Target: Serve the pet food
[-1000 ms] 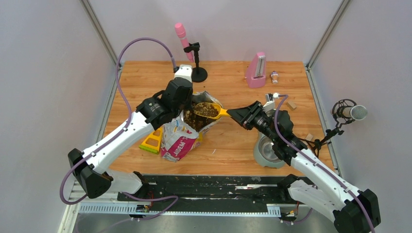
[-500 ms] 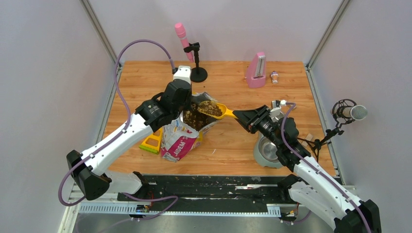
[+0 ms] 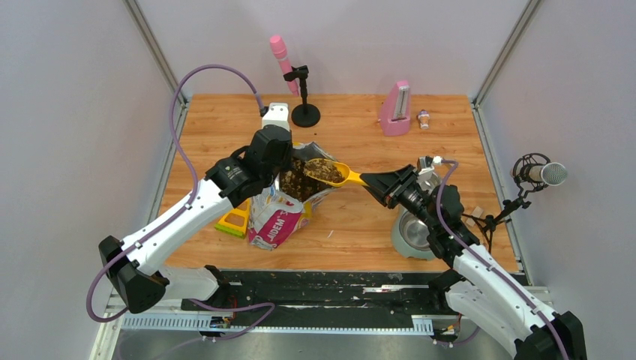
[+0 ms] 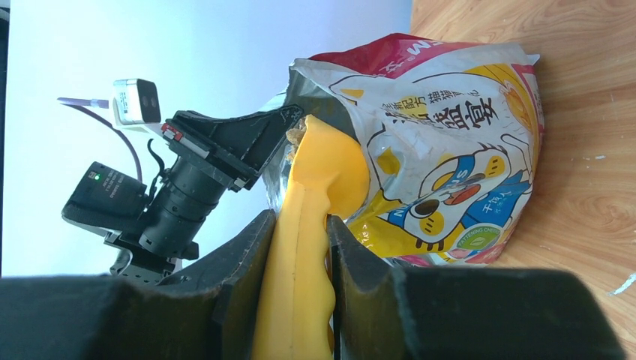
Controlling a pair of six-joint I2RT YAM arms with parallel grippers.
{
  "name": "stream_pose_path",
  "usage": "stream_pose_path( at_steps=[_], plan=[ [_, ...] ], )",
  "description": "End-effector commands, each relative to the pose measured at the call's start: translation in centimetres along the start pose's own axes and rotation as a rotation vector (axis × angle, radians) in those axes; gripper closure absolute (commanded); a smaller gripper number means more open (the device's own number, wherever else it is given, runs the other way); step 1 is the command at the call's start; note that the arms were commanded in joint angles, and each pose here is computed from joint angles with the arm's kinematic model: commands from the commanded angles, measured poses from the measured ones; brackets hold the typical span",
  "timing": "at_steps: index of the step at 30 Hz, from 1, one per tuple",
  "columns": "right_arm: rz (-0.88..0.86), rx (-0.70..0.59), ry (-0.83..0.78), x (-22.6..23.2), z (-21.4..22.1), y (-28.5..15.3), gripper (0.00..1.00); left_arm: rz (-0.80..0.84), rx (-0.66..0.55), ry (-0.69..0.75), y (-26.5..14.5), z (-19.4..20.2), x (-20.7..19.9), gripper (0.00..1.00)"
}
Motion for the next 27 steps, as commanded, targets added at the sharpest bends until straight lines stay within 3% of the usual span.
stream_pose_path(
  at_steps=[1,27],
  plan=[
    [-0.026,-0.061,-0.008,1.4,-0.9,-0.6,1.00,0.040,-0.142,-0.123,-1.9,-3.1,-0.4,1.00],
    [-0.242,-0.058,0.033,2.7,-0.8,-1.2,1.00,0.099,-0.129,-0.141,-1.4,-3.1,-1.5,1.00]
  ],
)
Point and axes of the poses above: each gripper's point midway between its finger pads, its own y axis out along the fingers, its own x axis along the line the jaws close on, z = x × y, the point moved 8 cm from there along -y, back along the fingers, and after that the axes turned 11 degrees about -y, right-handed, at the moved point
